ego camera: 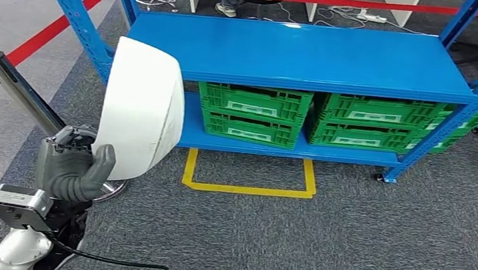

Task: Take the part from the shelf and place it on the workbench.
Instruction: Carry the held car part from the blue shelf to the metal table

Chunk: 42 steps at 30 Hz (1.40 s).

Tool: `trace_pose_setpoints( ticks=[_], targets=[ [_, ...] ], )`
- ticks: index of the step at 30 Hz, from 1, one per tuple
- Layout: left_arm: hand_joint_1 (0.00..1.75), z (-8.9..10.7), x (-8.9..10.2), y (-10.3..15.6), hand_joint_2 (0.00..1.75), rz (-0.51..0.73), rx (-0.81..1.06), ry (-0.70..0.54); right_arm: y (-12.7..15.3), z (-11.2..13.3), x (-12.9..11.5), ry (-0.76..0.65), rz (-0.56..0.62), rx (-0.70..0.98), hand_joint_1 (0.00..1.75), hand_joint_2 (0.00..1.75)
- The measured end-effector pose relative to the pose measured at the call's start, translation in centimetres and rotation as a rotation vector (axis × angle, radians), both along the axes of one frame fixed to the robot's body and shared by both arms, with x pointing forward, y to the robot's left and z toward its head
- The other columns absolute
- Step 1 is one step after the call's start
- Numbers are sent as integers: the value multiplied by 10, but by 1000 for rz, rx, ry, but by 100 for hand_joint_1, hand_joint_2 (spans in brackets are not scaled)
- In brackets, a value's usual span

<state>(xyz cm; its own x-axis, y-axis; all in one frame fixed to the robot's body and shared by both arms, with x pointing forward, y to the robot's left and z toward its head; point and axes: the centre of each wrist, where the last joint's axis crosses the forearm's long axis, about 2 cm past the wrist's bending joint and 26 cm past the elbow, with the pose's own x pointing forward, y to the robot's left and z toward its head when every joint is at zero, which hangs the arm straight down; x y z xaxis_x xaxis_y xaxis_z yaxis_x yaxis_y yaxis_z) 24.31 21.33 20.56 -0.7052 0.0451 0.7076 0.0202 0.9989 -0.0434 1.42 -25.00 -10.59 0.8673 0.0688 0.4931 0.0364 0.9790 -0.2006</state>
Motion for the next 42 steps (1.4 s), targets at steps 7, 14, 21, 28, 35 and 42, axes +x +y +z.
trace_pose_setpoints(
  ticks=[7,14,21,28,35,42],
  targets=[
    [175,-2,-2,0,175,1,-1,6,-4,1,0,-3,-8,-14,0,175],
    [175,-2,-2,1,175,13,-1,7,-5,1,0,-4,-4,-12,0,175],
    [175,-4,-2,5,175,29,-7,13,-7,1,-1,-2,2,-14,0,175],
    [175,-3,0,9,175,53,-10,12,-7,1,1,-3,7,-16,0,175],
    [175,-3,1,15,175,43,-43,5,-5,1,4,-8,19,-11,0,175],
    [175,1,2,21,175,64,-47,-18,0,0,8,-19,30,-3,0,175]
  ],
)
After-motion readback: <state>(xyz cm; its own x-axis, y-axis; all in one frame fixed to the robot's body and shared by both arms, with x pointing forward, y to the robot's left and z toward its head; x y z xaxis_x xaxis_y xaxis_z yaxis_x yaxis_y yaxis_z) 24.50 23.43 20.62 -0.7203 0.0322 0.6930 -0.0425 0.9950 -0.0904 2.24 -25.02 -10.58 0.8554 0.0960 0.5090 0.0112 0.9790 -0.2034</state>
